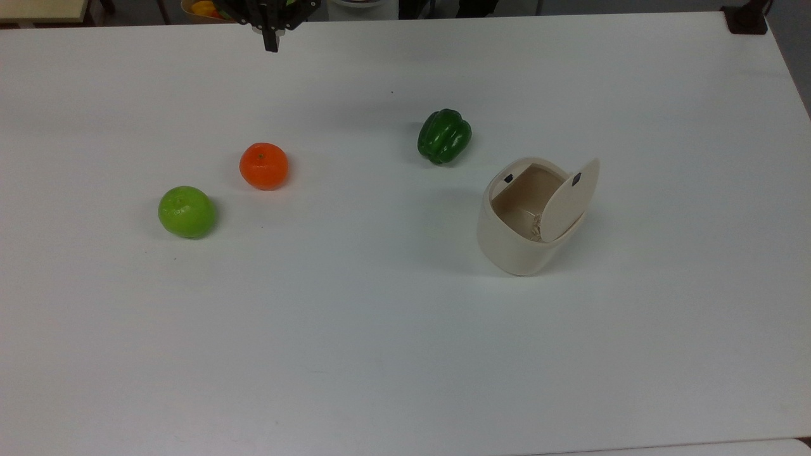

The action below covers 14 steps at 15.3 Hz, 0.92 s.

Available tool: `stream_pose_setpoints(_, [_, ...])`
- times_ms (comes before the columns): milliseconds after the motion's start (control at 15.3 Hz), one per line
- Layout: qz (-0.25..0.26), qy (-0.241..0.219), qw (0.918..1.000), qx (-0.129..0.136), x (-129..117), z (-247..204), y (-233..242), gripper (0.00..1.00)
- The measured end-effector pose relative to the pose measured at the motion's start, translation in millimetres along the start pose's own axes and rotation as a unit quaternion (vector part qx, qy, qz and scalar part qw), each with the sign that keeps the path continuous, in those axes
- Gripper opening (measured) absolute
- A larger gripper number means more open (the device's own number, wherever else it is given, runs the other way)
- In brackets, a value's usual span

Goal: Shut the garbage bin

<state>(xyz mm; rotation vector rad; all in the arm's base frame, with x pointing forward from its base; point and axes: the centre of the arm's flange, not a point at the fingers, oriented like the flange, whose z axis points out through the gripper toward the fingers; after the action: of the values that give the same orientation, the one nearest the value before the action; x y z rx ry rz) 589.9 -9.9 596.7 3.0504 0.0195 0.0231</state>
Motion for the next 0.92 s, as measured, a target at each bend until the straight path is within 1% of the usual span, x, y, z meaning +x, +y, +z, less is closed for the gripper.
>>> stream_pose_setpoints(131, [-0.003, 0.002, 1.0, 0.001, 2, 2, -4, 0.01])
stream_pose_setpoints(262, [-0.01, 0.016, 0.9998, 0.004, 9, 4, -13, 0.01])
stream_pose_setpoints(393, [-0.026, 0.038, 0.9989, 0.007, 17, 5, -33, 0.01])
stream_pose_setpoints(459, [-0.039, 0.057, 0.9975, 0.009, 23, 3, -49, 0.01])
stream_pose_setpoints(655, [-0.079, 0.121, 0.9894, 0.016, 34, -7, -103, 0.01])
stream_pose_setpoints(917, [-0.119, 0.192, 0.9736, 0.031, 42, -15, -164, 0.01])
